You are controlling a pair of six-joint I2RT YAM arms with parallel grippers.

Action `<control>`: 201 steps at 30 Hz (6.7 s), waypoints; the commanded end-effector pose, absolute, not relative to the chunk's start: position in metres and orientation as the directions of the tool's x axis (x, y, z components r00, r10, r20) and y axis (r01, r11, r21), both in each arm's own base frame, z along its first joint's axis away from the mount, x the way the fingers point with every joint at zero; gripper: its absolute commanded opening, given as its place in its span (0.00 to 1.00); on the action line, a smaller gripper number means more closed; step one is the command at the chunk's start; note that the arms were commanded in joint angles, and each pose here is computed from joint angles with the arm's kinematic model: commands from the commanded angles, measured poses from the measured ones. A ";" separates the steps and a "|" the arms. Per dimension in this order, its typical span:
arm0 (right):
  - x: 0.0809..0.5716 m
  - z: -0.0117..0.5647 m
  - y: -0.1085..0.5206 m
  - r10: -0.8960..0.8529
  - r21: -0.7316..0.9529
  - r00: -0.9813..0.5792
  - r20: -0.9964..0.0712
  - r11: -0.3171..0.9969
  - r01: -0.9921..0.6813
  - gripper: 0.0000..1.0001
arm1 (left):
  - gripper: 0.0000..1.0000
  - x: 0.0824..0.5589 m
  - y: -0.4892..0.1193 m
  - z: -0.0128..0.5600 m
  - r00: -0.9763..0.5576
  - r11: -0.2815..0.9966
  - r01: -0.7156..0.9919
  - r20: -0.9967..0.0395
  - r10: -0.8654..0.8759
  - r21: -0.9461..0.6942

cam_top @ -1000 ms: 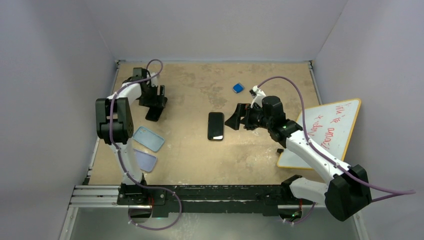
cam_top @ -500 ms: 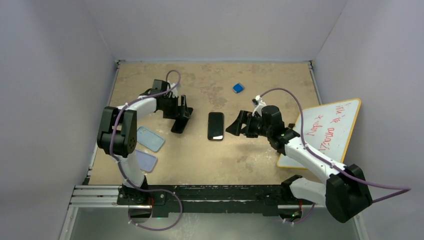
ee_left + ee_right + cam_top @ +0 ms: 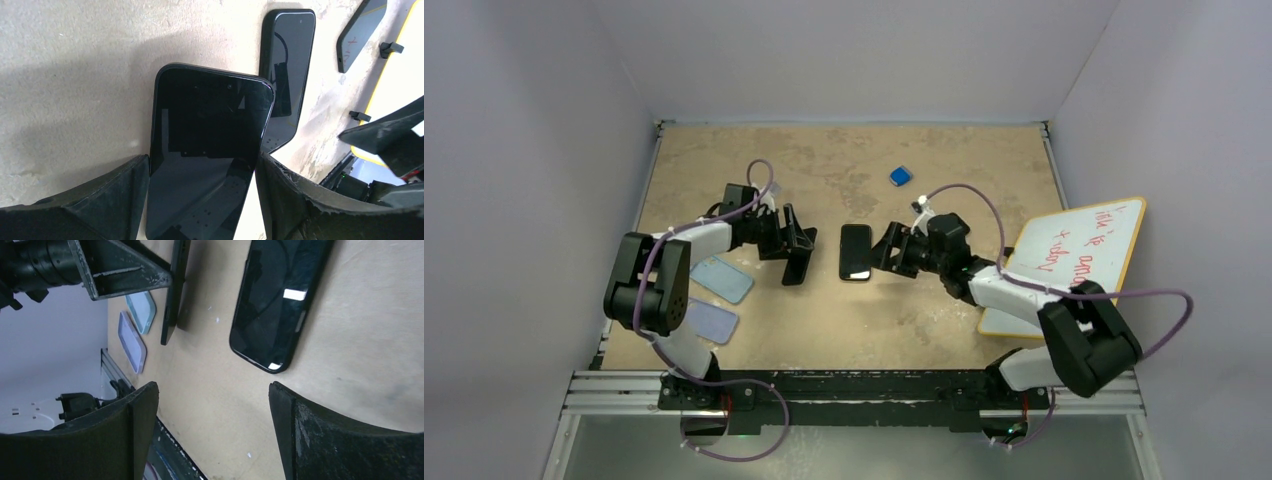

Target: Put the phone into the phone case

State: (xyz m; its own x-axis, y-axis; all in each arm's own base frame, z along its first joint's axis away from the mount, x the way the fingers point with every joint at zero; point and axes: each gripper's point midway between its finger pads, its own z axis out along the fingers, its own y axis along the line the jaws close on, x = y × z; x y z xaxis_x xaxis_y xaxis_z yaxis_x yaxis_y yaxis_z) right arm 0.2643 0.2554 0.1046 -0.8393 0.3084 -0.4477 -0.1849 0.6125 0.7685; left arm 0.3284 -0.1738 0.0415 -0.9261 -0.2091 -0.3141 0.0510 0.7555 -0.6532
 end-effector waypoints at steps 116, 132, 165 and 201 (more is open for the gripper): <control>0.251 0.151 0.232 0.384 0.632 -0.659 -0.647 0.753 -0.181 0.00 | 0.00 0.254 -0.221 0.050 -0.904 0.903 -0.080 -0.350 -0.245 -0.423; 0.245 0.160 0.237 0.360 0.648 -0.670 -0.649 0.723 -0.239 0.00 | 0.66 0.268 -0.255 0.074 -0.874 0.901 0.103 -0.471 -0.120 -0.421; 0.243 0.133 0.360 0.219 0.804 -0.888 -0.405 0.547 -0.232 0.00 | 0.28 0.266 -0.136 0.032 -0.810 0.722 -0.171 -0.322 -0.491 -0.670; 0.222 0.082 0.398 0.045 0.783 -0.969 -0.244 0.598 -0.169 0.00 | 0.18 0.258 -0.142 0.016 -0.868 0.743 -0.124 -0.290 -0.402 -0.658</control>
State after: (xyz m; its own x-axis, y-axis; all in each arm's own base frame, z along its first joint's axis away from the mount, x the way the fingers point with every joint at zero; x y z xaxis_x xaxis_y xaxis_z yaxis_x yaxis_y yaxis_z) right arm 0.2317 0.3873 0.0540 -0.9667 0.0966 -0.2372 -0.1189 0.6511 0.7497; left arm 0.2536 -0.1459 0.0174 -0.8603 -0.4355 -0.2649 -0.1532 0.7166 -0.6804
